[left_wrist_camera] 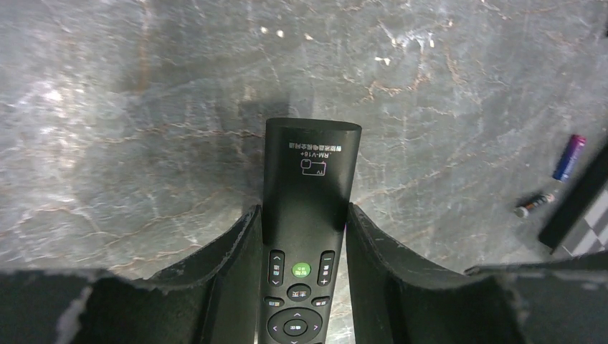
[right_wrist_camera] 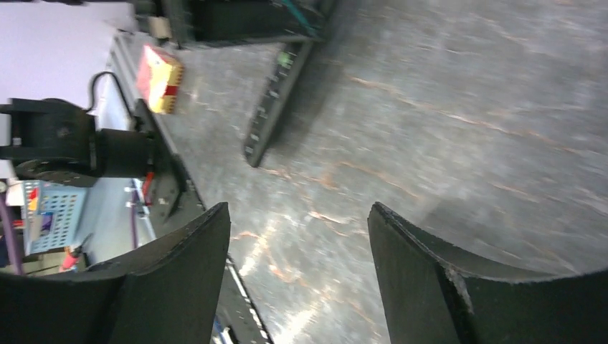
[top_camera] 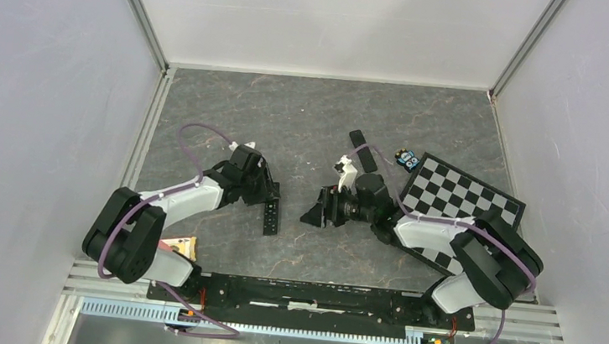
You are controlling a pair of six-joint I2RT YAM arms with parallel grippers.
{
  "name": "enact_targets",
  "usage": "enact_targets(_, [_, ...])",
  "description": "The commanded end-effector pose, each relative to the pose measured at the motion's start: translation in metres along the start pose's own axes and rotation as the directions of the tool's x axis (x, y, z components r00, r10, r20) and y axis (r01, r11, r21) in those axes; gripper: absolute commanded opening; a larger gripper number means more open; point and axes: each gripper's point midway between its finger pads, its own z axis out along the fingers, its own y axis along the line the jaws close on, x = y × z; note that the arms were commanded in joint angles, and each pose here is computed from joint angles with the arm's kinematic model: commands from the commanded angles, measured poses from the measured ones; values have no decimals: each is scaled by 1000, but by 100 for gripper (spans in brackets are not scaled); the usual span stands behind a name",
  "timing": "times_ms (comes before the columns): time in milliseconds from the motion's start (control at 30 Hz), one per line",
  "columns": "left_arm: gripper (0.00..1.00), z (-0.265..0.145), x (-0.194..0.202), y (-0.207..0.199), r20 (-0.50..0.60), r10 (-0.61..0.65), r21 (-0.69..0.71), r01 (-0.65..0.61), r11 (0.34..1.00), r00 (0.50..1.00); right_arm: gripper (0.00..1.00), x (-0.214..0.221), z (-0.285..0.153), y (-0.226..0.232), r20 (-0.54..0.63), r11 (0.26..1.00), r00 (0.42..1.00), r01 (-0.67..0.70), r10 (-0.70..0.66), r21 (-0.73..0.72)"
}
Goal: Load the batteries into the remote control
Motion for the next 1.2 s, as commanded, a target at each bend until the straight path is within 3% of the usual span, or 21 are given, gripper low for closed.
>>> enact_targets(0, [29, -1, 1, -35, -13, -62, 177, 63, 982, 998, 73, -17, 12, 37, 90, 994, 995, -23, 33, -105])
enact_targets(200, [29, -1, 7, -46, -44, -87, 249, 95, 964, 995, 60, -1, 36, 33, 21, 990, 993, -114, 116, -78])
enact_targets(467, [29, 3, 16, -44, -60, -121, 266, 133, 955, 991, 61, 2, 53, 43, 14, 984, 988, -151, 153, -97])
enact_targets(733, [29, 4, 19, -42, -63, -152, 268, 163, 949, 986, 56, 17, 76, 26, -63, 980, 978, -200, 200, 15])
enact_targets(900, [29, 5, 21, -40, -64, -156, 268, 168, 949, 986, 54, 18, 82, 27, -64, 980, 978, -197, 197, 9])
enact_targets(1033, [30, 4, 20, -42, -68, -167, 277, 179, 944, 984, 44, 14, 86, 34, -51, 980, 980, -196, 194, -27])
enact_targets(1167, [38, -3, 15, -50, -61, -174, 304, 185, 935, 983, 31, 10, 92, 40, -45, 979, 980, -195, 193, -59])
